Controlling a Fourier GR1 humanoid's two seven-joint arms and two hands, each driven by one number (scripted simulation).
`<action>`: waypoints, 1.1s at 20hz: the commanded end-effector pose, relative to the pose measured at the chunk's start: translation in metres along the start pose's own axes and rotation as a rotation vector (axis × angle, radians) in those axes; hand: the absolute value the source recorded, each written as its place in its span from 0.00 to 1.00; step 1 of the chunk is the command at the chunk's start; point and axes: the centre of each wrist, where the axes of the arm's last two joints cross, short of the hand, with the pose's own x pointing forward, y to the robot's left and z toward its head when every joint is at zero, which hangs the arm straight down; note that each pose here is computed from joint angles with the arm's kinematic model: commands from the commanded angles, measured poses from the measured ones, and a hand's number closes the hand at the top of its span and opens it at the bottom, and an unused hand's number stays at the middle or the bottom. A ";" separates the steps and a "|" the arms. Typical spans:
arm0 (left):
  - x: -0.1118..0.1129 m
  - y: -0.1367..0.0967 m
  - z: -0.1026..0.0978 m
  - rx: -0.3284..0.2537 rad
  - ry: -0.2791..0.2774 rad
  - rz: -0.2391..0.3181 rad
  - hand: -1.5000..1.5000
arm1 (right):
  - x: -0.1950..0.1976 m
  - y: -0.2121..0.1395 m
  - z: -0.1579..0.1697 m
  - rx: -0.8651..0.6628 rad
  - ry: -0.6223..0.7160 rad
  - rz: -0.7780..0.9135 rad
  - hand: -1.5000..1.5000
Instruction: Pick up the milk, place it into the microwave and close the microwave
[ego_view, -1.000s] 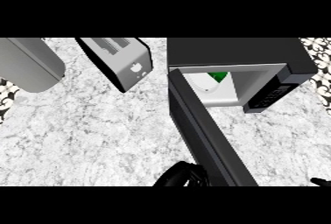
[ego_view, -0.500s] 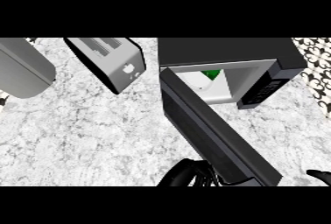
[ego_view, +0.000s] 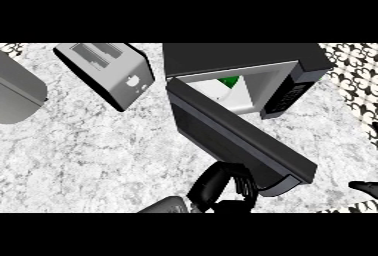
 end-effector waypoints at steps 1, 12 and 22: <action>0.021 0.006 -0.020 0.040 -0.049 0.010 1.00 | 0.002 0.010 -0.015 0.085 -0.099 -0.114 0.00; 0.057 0.042 -0.068 0.180 -0.157 -0.070 1.00 | 0.034 0.017 -0.060 0.204 -0.145 -0.101 0.00; 0.089 0.065 -0.099 0.261 -0.180 -0.081 1.00 | 0.057 0.031 -0.095 0.282 -0.206 -0.153 0.00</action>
